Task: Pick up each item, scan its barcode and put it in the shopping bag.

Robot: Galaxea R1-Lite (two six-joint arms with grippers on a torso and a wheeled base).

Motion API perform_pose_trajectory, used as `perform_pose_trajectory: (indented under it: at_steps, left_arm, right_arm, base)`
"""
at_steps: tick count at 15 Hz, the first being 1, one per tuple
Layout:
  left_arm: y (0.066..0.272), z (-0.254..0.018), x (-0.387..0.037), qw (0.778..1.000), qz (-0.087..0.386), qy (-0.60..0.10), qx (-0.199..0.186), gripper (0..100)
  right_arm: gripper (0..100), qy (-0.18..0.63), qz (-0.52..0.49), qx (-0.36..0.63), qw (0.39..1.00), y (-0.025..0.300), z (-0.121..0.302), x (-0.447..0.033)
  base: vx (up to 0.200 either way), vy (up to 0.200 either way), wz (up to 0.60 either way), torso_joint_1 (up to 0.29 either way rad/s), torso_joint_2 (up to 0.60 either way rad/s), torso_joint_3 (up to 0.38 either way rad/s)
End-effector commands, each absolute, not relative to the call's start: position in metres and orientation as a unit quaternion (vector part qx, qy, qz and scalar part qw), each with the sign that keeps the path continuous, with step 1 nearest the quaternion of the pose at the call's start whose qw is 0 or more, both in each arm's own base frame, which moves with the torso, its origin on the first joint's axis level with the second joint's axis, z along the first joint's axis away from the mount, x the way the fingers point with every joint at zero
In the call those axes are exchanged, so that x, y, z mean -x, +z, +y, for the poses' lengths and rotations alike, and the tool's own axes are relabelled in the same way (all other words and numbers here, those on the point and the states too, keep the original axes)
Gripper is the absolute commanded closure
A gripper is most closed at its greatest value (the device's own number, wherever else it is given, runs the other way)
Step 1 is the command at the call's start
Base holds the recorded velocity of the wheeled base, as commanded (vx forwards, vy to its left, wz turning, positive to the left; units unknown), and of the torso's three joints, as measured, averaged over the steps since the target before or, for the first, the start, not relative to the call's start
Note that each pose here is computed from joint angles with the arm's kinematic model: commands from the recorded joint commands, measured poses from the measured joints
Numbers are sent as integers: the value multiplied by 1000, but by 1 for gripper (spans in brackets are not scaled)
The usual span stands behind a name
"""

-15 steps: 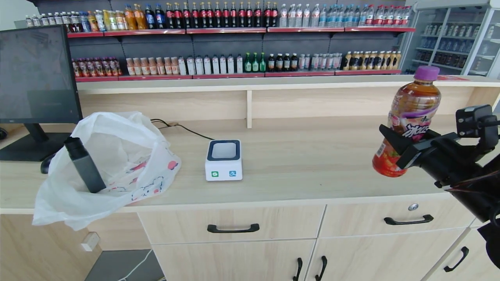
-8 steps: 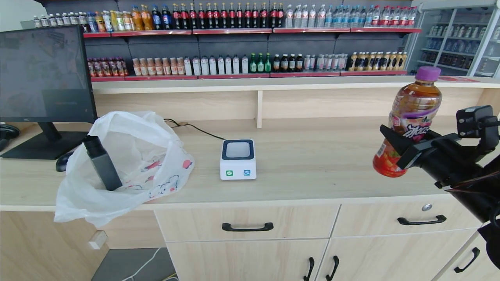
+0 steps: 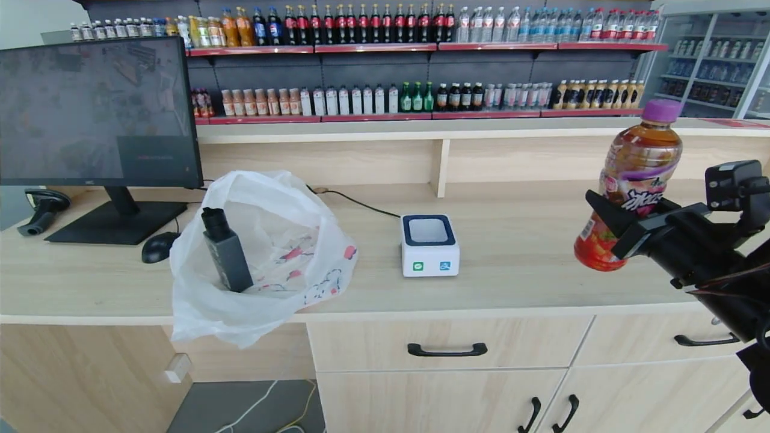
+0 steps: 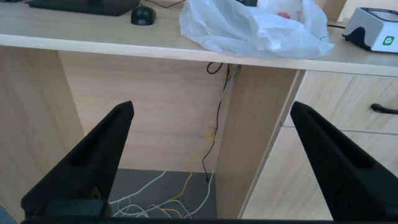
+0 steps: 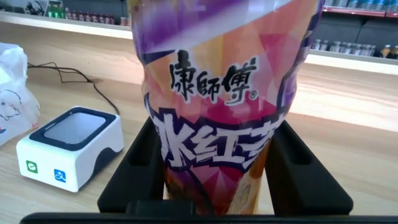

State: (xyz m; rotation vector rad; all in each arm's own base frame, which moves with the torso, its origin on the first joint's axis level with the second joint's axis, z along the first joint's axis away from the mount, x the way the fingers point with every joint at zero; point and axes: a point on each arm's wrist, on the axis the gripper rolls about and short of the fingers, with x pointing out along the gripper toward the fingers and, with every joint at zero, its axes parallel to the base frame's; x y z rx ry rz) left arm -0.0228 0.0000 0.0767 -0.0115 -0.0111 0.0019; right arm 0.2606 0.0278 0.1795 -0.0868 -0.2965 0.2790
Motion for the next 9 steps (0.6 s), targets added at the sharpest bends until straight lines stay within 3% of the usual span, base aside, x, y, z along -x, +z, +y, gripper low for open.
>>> perform_pose_trajectory:
  at_steps: [1, 9]
  left_arm:
    - [77, 0, 23, 1000, -6, 1, 6, 0]
    - [77, 0, 23, 1000, -6, 1, 5, 0]
  right_arm:
    - [100, 138, -149, 44, 978, 181, 27, -257]
    - [100, 136, -155, 50, 977, 183, 27, -255]
  base:
    - [0, 200, 0, 7, 2, 2]
    - [0, 200, 0, 4, 4, 2]
